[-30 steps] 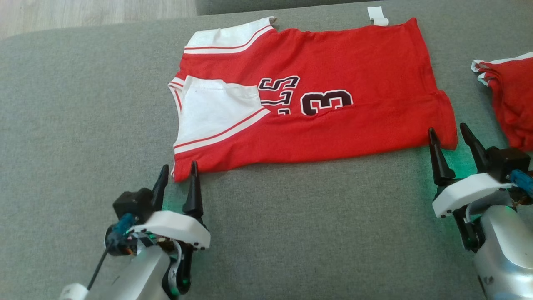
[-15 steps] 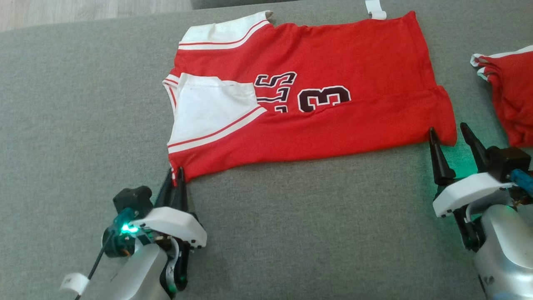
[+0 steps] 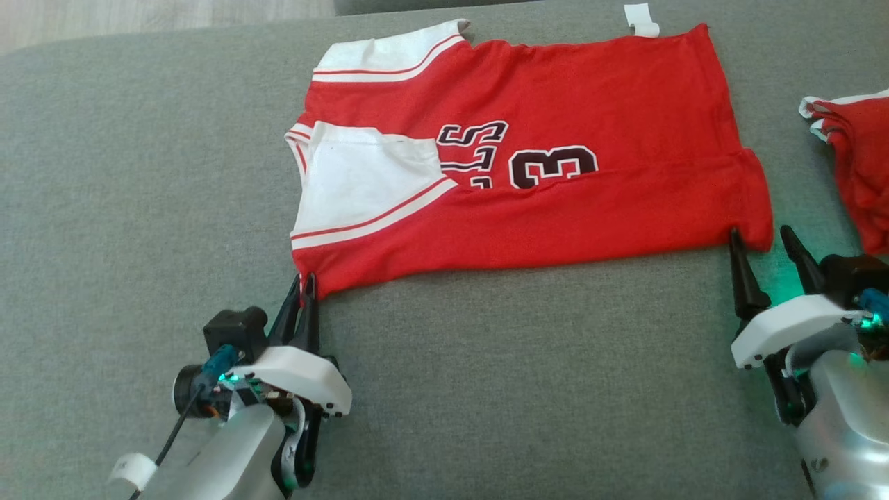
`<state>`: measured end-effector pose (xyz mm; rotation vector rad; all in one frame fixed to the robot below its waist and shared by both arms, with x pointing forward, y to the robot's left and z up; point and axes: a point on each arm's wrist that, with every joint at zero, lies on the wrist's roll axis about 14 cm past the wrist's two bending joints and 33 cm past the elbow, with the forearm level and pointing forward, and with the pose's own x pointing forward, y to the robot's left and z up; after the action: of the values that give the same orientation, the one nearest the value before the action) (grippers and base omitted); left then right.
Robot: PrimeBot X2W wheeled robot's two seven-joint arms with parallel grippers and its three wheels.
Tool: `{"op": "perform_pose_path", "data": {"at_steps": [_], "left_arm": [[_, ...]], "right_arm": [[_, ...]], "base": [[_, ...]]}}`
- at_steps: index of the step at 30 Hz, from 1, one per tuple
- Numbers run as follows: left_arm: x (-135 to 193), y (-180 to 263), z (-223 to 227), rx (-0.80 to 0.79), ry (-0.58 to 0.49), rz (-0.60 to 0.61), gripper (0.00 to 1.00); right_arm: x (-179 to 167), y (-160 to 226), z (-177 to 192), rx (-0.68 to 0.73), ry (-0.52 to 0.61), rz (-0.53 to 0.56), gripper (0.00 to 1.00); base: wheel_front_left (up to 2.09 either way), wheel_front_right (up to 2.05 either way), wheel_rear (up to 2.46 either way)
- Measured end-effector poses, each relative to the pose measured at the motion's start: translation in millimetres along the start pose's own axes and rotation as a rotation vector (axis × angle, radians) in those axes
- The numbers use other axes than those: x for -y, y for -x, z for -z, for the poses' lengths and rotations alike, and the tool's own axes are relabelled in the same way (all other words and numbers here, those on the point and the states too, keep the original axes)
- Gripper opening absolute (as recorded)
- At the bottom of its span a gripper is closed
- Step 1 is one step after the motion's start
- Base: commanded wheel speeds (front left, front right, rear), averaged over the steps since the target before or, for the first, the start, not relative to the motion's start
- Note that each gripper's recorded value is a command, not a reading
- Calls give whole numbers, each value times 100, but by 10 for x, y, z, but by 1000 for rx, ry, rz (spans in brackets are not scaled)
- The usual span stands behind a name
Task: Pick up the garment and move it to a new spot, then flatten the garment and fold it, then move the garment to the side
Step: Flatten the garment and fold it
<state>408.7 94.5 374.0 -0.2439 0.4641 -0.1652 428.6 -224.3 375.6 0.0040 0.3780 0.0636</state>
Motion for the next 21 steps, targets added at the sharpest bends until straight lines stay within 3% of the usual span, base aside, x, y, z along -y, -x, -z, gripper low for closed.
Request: {"op": "perform_pose_path", "data": {"at_steps": [5, 6, 7, 8, 14, 21], "left_arm": [[-37, 22, -63, 18, -6, -3, 0], [-39, 25, -77, 22, -5, -3, 0], [-41, 31, -86, 25, -5, -4, 0], [-42, 37, -97, 28, -4, -4, 0], [-38, 91, -192, 57, -12, -2, 0], [-61, 338, -92, 49, -27, 6, 0]], "right_arm": [[65, -77, 43, -32, -66, 38, 100], [58, -89, 58, -41, -77, 39, 67], [29, -98, 73, -49, -87, 34, 24], [-5, -101, 92, -60, -94, 26, 0], [-102, -49, 115, -80, -140, 3, 0], [-5, 128, 52, -68, -91, -22, 0]], "base": [[0, 0, 0], [0, 0, 0], [0, 0, 0], [0, 0, 0], [0, 0, 0], [0, 0, 0]]}}
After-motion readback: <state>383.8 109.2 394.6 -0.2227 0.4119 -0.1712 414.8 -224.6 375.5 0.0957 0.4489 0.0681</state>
